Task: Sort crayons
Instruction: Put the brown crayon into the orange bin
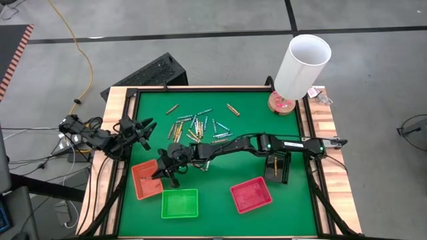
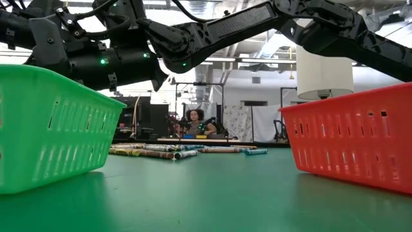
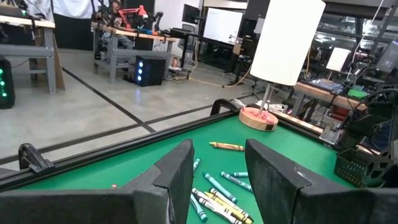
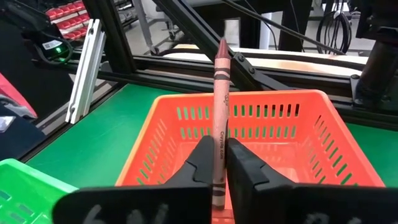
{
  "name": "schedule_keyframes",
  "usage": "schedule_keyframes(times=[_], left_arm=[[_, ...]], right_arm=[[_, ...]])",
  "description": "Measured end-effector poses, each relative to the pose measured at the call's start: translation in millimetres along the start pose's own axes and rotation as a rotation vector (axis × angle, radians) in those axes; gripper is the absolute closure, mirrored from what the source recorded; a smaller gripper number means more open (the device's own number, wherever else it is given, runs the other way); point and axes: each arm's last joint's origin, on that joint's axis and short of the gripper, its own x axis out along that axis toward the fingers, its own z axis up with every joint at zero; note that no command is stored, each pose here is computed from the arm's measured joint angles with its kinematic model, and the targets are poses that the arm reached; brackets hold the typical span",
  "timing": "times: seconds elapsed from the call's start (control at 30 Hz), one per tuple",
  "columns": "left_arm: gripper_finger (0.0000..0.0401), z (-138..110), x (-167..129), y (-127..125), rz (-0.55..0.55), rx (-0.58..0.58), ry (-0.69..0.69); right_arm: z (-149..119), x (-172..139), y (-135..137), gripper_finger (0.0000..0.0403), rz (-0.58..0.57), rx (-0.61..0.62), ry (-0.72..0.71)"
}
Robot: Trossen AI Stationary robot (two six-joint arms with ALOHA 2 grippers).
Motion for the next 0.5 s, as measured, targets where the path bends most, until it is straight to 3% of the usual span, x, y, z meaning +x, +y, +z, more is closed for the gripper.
schedule_keyframes(times=[0.17,0.5], left_arm=[[0.0266,0.0,0.0,0.0,0.0,0.0,0.0],[0.0266,-0.1,0.0,0.0,0.0,0.001,0.0]], right_arm=[[-0.2,0.1,-0.1,0.0342,-0.004,0.008,0.001],[0.1,-2.3,-4.6,0.0337,-0.013,0.045,0.01]])
